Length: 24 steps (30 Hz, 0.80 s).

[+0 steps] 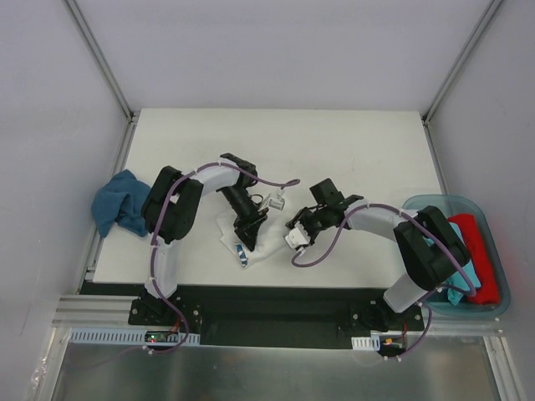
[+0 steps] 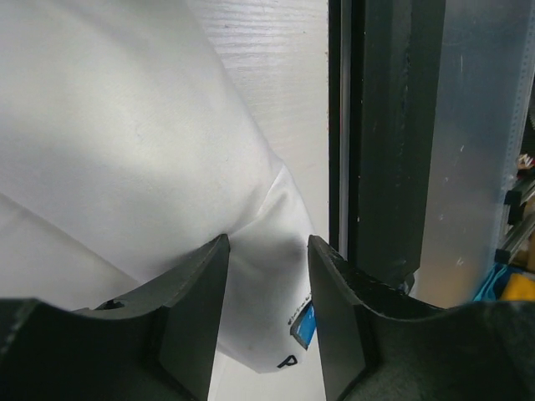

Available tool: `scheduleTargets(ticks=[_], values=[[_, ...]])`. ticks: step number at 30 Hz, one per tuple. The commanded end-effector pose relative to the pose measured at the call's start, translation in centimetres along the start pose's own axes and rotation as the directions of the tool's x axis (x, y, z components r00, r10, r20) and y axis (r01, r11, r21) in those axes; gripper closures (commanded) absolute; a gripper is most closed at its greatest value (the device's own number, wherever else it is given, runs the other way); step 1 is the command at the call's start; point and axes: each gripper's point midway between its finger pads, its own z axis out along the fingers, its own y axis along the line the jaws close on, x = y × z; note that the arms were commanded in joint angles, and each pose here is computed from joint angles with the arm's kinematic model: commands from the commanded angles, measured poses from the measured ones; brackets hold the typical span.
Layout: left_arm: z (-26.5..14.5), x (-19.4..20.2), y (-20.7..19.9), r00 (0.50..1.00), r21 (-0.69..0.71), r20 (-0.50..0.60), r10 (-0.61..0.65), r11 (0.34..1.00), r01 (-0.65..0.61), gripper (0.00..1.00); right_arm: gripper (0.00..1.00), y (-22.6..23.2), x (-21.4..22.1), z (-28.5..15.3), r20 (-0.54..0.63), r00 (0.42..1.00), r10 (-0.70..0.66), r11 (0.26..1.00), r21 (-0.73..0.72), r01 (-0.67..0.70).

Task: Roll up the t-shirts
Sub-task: Roll the T-shirt to the center of the board.

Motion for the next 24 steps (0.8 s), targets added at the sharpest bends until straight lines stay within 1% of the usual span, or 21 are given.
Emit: scheduleTargets(ticks=[1,2,3,4,6,7,8,9,10,11,12,13,14,15,16,17,18,19,20,21,24], values=[[-2.7,-1.2,2.0,0.998,-0.135,0.063,-0.009,0.991,0.017,0.54,0.73,6.0,2.3,0.8,-0.094,0.993,-0.066,0.968,-0.249,0.04],[-3.8,-1.9,2.2,0.997,-0.183,0.08,-0.008,0.983,0.023,0.52,0.77,6.2,2.1,0.6,-0.1,0.992,-0.07,0.967,-0.25,0.043],[-4.9,-2.2,2.4,0.995,-0.241,0.094,-0.042,0.968,0.064,0.51,0.81,6.0,1.8,0.4,-0.105,0.993,-0.046,0.968,-0.25,0.018],[-7.2,-3.9,2.5,0.991,-0.35,0.132,0.035,0.937,0.013,0.5,0.86,6.5,1.3,0.1,-0.113,0.994,-0.008,0.961,-0.276,-0.024],[-9.2,-4.8,2.3,0.985,-0.464,0.167,0.049,0.885,0.035,0.46,0.88,4.7,0.8,-0.7,-0.139,0.989,0.042,0.963,-0.257,-0.077],[-11.3,-5.3,1.4,0.981,-0.563,0.171,0.087,0.826,0.025,0.45,0.89,5.2,0.5,-1.3,-0.17,0.976,0.139,0.946,-0.268,-0.182],[-12.0,-5.6,1.9,0.974,-0.62,0.196,0.114,0.784,0.033,0.44,0.89,5.0,0.4,-1.7,-0.187,0.966,0.178,0.939,-0.262,-0.224],[-13.3,-5.9,0.6,0.965,-0.673,0.222,0.14,0.738,0.048,0.41,0.9,4.4,0.5,-2.3,-0.206,0.954,0.219,0.933,-0.243,-0.266],[-13.9,-5.4,0.5,0.966,-0.718,0.211,0.151,0.694,0.048,0.41,0.9,5.7,0.0,-2.9,-0.224,0.935,0.276,0.9,-0.281,-0.333],[-13.1,-4.2,0.8,0.964,-0.737,0.205,0.167,0.675,0.04,0.4,0.9,6.0,-0.2,-3.3,-0.233,0.923,0.306,0.885,-0.289,-0.366],[-13.9,-4.2,-0.5,0.953,-0.78,0.193,0.235,0.626,0.004,0.39,0.9,6.4,-0.4,-3.6,-0.245,0.908,0.339,0.867,-0.295,-0.403],[-13.9,-3.5,-0.6,0.95,-0.809,0.173,0.259,0.588,-0.013,0.39,0.9,7.1,-0.8,-4.0,-0.259,0.891,0.372,0.842,-0.31,-0.442],[-11.7,-1.4,-0.6,0.956,-0.799,0.144,0.255,0.6,-0.04,0.38,0.9,7.5,-1.2,-4.3,-0.278,0.86,0.429,0.81,-0.304,-0.502],[-12.6,-2.5,-1.9,0.915,-0.844,0.108,0.388,0.523,-0.122,0.37,0.9,7.7,-1.3,-4.3,-0.289,0.841,0.458,0.789,-0.303,-0.534],[-11.9,-2.2,-2.3,0.896,-0.852,0.074,0.437,0.495,-0.172,0.32,0.9,7.6,-1.5,-4.5,-0.305,0.813,0.495,0.763,-0.295,-0.575],[-8.5,-0.4,-2.3,0.888,-0.824,0.01,0.46,0.507,-0.253,0.3,0.9,7.7,-1.7,-4.6,-0.329,0.764,0.555,0.717,-0.277,-0.64],[-8.9,-1.5,-3.2,0.822,-0.851,-0.055,0.568,0.404,-0.336,0.28,0.91,8.1,-1.6,-4.5,-0.347,0.726,0.593,0.674,-0.28,-0.684],[-7.7,-1.3,-3.3,0.801,-0.844,-0.092,0.592,0.38,-0.378,0.27,0.91,8.0,-2.0,-4.6,-0.349,0.7,0.623,0.645,-0.278,-0.712],[-6.5,-0.2,-2.7,0.801,-0.84,-0.129,0.585,0.364,-0.402,0.26,0.91,7.9,-2.0,-4.5,-0.36,0.656,0.664,0.606,-0.255,-0.753],[-5.3,-0.9,-3.3,0.767,-0.823,-0.159,0.622,0.345,-0.45,0.26,0.91,8.0,-2.1,-4.5,-0.365,0.638,0.678,0.589,-0.249,-0.768],[-3.3,-0.4,-2.6,0.762,-0.798,-0.209,0.613,0.344,-0.495,0.26,0.91,8.3,-2.4,-4.2,-0.377,0.572,0.728,0.523,-0.234,-0.82]])
